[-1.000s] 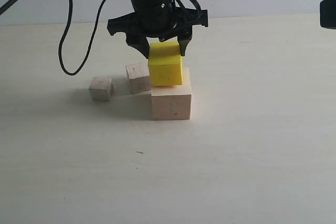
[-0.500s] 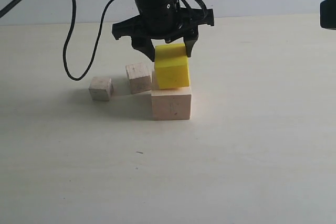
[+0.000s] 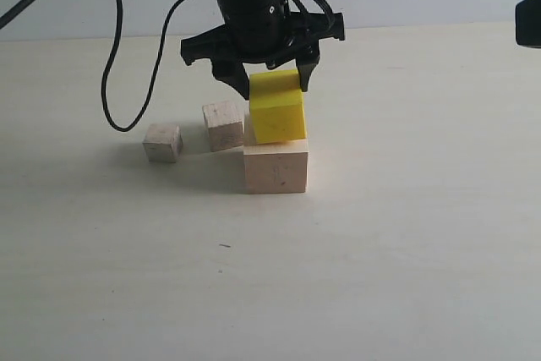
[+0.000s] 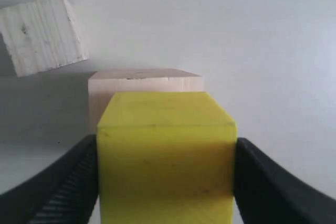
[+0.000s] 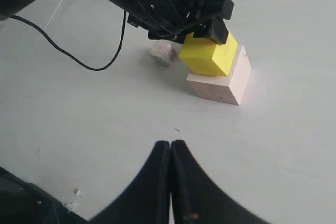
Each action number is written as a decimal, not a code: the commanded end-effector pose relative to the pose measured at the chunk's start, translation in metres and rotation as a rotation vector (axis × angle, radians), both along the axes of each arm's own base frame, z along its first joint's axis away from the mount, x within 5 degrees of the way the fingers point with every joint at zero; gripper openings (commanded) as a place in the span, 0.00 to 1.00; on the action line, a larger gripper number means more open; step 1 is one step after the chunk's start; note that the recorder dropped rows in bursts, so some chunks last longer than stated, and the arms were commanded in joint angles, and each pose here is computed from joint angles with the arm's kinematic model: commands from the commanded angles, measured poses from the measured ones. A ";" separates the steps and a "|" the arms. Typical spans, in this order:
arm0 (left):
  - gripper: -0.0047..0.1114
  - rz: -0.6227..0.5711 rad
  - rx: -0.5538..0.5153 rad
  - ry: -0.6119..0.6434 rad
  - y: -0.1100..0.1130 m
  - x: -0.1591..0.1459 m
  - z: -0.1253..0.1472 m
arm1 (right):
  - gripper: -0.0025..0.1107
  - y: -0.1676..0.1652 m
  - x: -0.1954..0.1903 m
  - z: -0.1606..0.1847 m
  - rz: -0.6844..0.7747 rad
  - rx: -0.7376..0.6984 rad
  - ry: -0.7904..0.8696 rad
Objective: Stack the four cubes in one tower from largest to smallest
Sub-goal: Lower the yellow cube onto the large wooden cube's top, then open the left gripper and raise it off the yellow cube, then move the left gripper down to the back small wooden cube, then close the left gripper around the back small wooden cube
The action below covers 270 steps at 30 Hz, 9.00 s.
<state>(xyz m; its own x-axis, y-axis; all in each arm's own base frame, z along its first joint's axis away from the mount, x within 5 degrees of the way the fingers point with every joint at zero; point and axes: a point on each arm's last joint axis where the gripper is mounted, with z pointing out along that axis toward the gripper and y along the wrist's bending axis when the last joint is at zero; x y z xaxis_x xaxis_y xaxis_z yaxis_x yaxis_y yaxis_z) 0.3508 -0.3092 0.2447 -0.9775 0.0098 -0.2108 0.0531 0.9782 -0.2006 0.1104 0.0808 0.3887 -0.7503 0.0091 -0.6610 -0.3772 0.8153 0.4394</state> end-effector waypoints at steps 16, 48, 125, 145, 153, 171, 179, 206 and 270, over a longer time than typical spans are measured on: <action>0.04 0.010 0.003 -0.008 0.000 -0.001 0.004 | 0.02 -0.001 0.000 -0.001 0.004 -0.009 -0.008; 0.04 0.024 0.036 0.030 -0.002 0.001 -0.013 | 0.02 -0.001 0.000 -0.001 0.003 -0.011 -0.009; 0.84 -0.478 -0.025 -0.303 0.035 -0.043 0.122 | 0.02 -0.001 -0.001 -0.003 0.017 -0.025 0.005; 0.84 -1.038 0.411 -0.082 0.167 -0.055 0.040 | 0.02 -0.001 0.000 -0.002 0.011 -0.019 -0.009; 0.84 -1.056 0.302 -0.128 0.157 -0.060 0.020 | 0.02 -0.001 0.000 -0.002 0.035 -0.040 -0.033; 0.84 -0.921 -0.017 -0.144 0.128 -0.060 0.004 | 0.02 -0.002 -0.003 -0.005 0.154 -0.167 -0.096; 0.84 -0.921 -0.003 -0.168 0.129 -0.057 0.004 | 0.02 -0.002 -0.003 -0.005 0.157 -0.169 -0.091; 0.84 -1.016 -0.035 -0.355 0.167 -0.005 -0.031 | 0.02 -0.001 -0.002 -0.003 0.116 -0.109 -0.083; 0.83 -1.249 -0.061 -0.717 0.139 0.051 -0.130 | 0.02 0.000 -0.001 -0.002 0.092 -0.083 -0.069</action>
<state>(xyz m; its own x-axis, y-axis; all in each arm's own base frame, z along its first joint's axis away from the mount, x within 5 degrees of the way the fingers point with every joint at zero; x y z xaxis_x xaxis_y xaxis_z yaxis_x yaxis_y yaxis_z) 0.4012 -0.1685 0.1160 -0.0150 0.7492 -0.6621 0.9537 0.2097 0.2157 0.1088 0.0806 0.3871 -0.7025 -0.1215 -0.7013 -0.4804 0.8079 0.3413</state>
